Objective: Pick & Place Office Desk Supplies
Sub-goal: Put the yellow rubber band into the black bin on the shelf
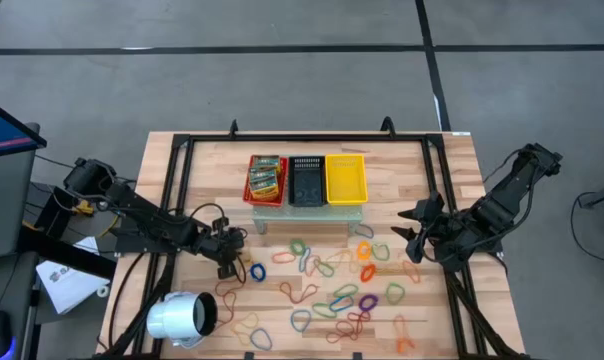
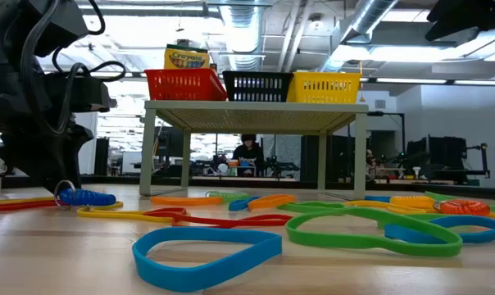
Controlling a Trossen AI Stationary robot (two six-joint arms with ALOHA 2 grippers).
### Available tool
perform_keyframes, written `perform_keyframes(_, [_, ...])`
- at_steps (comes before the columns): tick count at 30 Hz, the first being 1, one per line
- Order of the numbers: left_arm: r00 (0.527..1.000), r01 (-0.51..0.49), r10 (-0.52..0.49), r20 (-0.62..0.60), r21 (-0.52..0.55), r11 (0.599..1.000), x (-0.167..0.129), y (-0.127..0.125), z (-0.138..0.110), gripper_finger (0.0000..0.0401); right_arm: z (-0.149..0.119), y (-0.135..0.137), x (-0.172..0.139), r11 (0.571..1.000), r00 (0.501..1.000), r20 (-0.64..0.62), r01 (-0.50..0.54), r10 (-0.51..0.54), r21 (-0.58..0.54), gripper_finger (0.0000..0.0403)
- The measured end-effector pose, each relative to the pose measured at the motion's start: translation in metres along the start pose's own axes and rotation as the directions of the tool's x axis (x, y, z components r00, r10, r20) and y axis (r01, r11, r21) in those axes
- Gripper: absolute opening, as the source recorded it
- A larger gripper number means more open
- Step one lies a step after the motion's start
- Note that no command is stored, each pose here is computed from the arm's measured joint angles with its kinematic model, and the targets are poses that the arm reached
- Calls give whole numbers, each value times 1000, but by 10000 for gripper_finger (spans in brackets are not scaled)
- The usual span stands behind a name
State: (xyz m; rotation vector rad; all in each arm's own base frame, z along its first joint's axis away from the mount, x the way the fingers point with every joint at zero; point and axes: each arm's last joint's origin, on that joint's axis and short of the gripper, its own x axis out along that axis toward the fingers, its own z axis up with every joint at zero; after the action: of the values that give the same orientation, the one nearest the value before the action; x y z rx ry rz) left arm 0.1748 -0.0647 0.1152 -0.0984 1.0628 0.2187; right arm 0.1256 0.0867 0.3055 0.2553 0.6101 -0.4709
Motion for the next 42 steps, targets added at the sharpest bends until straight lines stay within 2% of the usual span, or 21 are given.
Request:
perform_keyframes(2, [1000,0,0,3,-4,1000,0,0,0,38,0,0,0,1000,1000,2,-3,3,4,209])
perform_keyframes(4, [1000,1,-1,4,-17,1000,0,0,0,11,0,1,0,1000,1000,3,-4,4,5,209])
perform_keyframes(11, [999,33,-30,42,-68,997,-3,-6,11,2,2,3,0,1000,1000,15,-25,25,16,209])
perform_keyframes(14, [989,92,-81,120,-94,991,-12,-15,31,1,2,4,0,999,999,18,-30,30,20,209])
perform_keyframes(22, [962,171,-141,234,-111,979,-37,-31,72,0,6,11,-1,997,996,47,-80,80,-10,209])
perform_keyframes(25, [944,194,-158,291,-97,976,-48,-36,87,0,7,12,-1,996,995,53,-88,88,-7,209])
perform_keyframes(32, [888,176,-146,437,-30,984,-81,-44,126,0,8,15,5,998,996,56,-68,67,1,209])
perform_keyframes(37, [836,164,-143,530,7,986,-108,-40,158,0,9,17,11,999,998,53,-41,42,-16,209])
perform_keyframes(42, [778,98,-114,618,61,993,-134,-27,188,0,10,18,14,999,998,52,-29,30,-12,209])
